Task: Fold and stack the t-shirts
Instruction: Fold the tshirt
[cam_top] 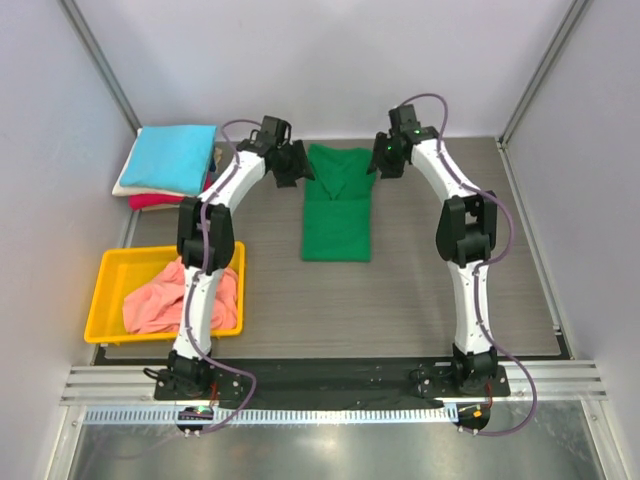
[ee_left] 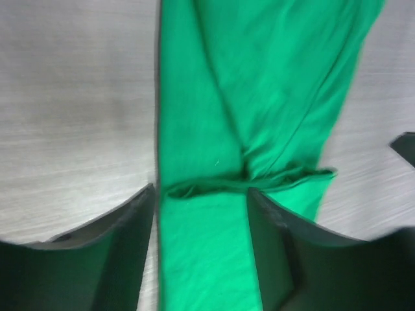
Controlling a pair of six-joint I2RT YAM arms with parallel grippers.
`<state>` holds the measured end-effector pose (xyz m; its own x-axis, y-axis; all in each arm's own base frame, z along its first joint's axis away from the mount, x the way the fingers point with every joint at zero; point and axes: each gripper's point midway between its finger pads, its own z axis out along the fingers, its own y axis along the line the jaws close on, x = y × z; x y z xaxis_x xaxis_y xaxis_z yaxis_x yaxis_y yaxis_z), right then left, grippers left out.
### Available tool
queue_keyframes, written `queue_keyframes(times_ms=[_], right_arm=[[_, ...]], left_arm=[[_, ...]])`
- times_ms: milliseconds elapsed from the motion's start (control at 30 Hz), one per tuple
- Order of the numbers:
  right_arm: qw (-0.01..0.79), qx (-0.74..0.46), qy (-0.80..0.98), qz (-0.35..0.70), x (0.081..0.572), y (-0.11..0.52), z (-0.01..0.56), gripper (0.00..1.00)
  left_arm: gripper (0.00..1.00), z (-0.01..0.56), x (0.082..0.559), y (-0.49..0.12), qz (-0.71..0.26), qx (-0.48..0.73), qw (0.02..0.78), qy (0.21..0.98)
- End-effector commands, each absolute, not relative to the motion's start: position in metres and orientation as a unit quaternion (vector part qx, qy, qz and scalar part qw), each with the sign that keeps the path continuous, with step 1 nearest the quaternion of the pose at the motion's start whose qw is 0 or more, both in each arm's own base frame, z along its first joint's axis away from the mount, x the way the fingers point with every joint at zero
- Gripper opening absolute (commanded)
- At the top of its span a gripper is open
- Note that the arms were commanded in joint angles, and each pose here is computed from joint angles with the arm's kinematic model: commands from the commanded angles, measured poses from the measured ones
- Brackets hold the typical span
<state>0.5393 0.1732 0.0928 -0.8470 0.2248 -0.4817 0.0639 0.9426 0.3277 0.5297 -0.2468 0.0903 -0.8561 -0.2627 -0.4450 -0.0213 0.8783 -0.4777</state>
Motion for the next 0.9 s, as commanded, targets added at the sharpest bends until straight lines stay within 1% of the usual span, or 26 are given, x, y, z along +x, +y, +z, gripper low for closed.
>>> queue_keyframes(times_ms=[0, 33, 67, 100, 133, 167, 200, 233, 267, 300, 333, 400, 433, 467, 500, 533, 567, 600, 633, 700, 867], right_arm=[[0.320, 0.062, 0.928, 0.178, 0.549, 0.165, 0.171, 0.51], [0.327, 0.060, 0.926, 0.180, 0.544, 0.166, 0.180, 0.51], [0.308, 0.060, 0.933, 0.175, 0.531, 0.166, 0.165, 0.51], [0.324, 0.055, 0.927, 0.182, 0.521, 0.166, 0.186, 0.51], [0.334, 0.051, 0.922, 0.189, 0.517, 0.170, 0.188, 0.51], [0.299, 0.048, 0.934, 0.192, 0.496, 0.176, 0.159, 0.52], [0.323, 0.042, 0.922, 0.209, 0.490, 0.183, 0.178, 0.52], [0.316, 0.036, 0.923, 0.217, 0.479, 0.189, 0.173, 0.52], [0.288, 0.033, 0.932, 0.217, 0.458, 0.193, 0.150, 0.52], [0.278, 0.031, 0.934, 0.223, 0.448, 0.196, 0.144, 0.52], [0.264, 0.036, 0.937, 0.227, 0.430, 0.196, 0.133, 0.52], [0.256, 0.042, 0.936, 0.240, 0.415, 0.197, 0.123, 0.54], [0.255, 0.039, 0.933, 0.250, 0.406, 0.197, 0.124, 0.55], [0.227, 0.039, 0.940, 0.253, 0.389, 0.196, 0.105, 0.57], [0.214, 0.035, 0.940, 0.265, 0.380, 0.200, 0.101, 0.57], [0.209, 0.031, 0.939, 0.273, 0.375, 0.201, 0.097, 0.58], [0.195, 0.033, 0.941, 0.273, 0.364, 0.199, 0.087, 0.59], [0.196, 0.032, 0.940, 0.277, 0.362, 0.200, 0.084, 0.59], [0.184, 0.035, 0.943, 0.273, 0.352, 0.197, 0.073, 0.59], [0.188, 0.037, 0.942, 0.276, 0.350, 0.197, 0.068, 0.59], [0.167, 0.041, 0.943, 0.286, 0.339, 0.200, 0.045, 0.59]], left_arm=[[0.62, 0.146, 0.536, -0.249, -0.265, -0.046, 0.278, 0.922], [0.63, 0.155, 0.537, -0.245, -0.257, -0.047, 0.290, 0.921], [0.65, 0.157, 0.535, -0.241, -0.254, -0.047, 0.294, 0.920], [0.65, 0.171, 0.530, -0.239, -0.257, -0.046, 0.304, 0.916], [0.65, 0.177, 0.526, -0.237, -0.261, -0.049, 0.307, 0.914], [0.65, 0.183, 0.525, -0.239, -0.271, -0.046, 0.317, 0.908], [0.65, 0.177, 0.507, -0.237, -0.275, -0.052, 0.303, 0.911], [0.64, 0.176, 0.500, -0.236, -0.280, -0.054, 0.300, 0.910], [0.64, 0.172, 0.495, -0.238, -0.286, -0.052, 0.303, 0.908], [0.63, 0.151, 0.478, -0.233, -0.279, -0.060, 0.279, 0.917], [0.63, 0.159, 0.466, -0.231, -0.284, -0.066, 0.283, 0.913], [0.63, 0.158, 0.454, -0.232, -0.298, -0.065, 0.293, 0.906], [0.63, 0.145, 0.431, -0.230, -0.297, -0.068, 0.280, 0.910], [0.62, 0.146, 0.429, -0.232, -0.305, -0.064, 0.293, 0.904], [0.62, 0.140, 0.420, -0.232, -0.303, -0.063, 0.290, 0.906], [0.62, 0.128, 0.405, -0.234, -0.297, -0.060, 0.279, 0.911], [0.62, 0.131, 0.400, -0.235, -0.301, -0.059, 0.285, 0.908], [0.62, 0.129, 0.394, -0.238, -0.304, -0.057, 0.284, 0.907], [0.62, 0.117, 0.384, -0.237, -0.302, -0.059, 0.273, 0.912], [0.62, 0.120, 0.379, -0.242, -0.311, -0.053, 0.284, 0.906], [0.62, 0.096, 0.361, -0.243, -0.316, -0.057, 0.267, 0.909]])
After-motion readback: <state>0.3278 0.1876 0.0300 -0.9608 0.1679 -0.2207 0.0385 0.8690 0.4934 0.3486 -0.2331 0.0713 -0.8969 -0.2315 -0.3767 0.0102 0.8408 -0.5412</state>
